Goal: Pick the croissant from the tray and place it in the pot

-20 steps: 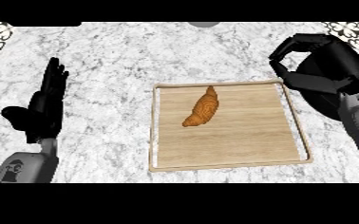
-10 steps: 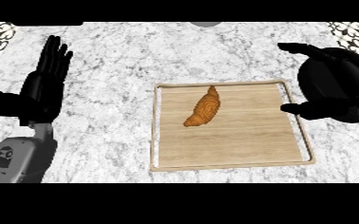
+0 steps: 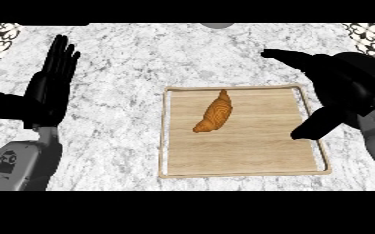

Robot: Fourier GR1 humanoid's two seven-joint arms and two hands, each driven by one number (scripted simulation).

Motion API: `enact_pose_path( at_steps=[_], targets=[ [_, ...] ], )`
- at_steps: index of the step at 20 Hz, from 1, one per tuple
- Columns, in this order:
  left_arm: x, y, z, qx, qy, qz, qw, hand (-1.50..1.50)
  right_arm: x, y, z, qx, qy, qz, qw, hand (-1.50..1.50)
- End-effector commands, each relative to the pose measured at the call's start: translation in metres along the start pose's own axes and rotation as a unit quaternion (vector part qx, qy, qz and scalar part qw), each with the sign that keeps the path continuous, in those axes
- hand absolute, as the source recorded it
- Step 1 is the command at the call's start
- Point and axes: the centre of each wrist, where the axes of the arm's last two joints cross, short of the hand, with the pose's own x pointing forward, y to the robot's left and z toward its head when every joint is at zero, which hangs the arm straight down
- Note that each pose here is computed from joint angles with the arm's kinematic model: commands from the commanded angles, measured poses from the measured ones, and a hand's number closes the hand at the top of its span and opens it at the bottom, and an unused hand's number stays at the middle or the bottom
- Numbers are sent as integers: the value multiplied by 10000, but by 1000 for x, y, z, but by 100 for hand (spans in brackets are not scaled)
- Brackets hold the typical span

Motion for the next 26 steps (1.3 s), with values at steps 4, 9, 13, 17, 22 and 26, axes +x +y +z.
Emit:
enact_pose_path(
  at_steps=[4,9,13,17,22,26],
  targets=[
    [15,-10,-7,-139,-56,62,9999,0,47,19,-44,677,512,406,9956,-150],
    [2,-3,-5,-20,-58,12,10000,0,70,32,-60,941,921,449,9903,-150],
    [4,21,-9,93,-56,-21,9999,0,79,47,-61,1218,1109,266,9860,-150],
    [7,2,6,41,62,-39,10000,0,47,88,-54,1403,1116,224,9835,-150],
    [7,-8,-1,44,19,-74,10000,0,63,79,-72,1212,856,244,9886,-150],
    [15,12,1,8,-9,33,10000,0,54,95,-68,1060,735,277,9913,-150]
  ],
)
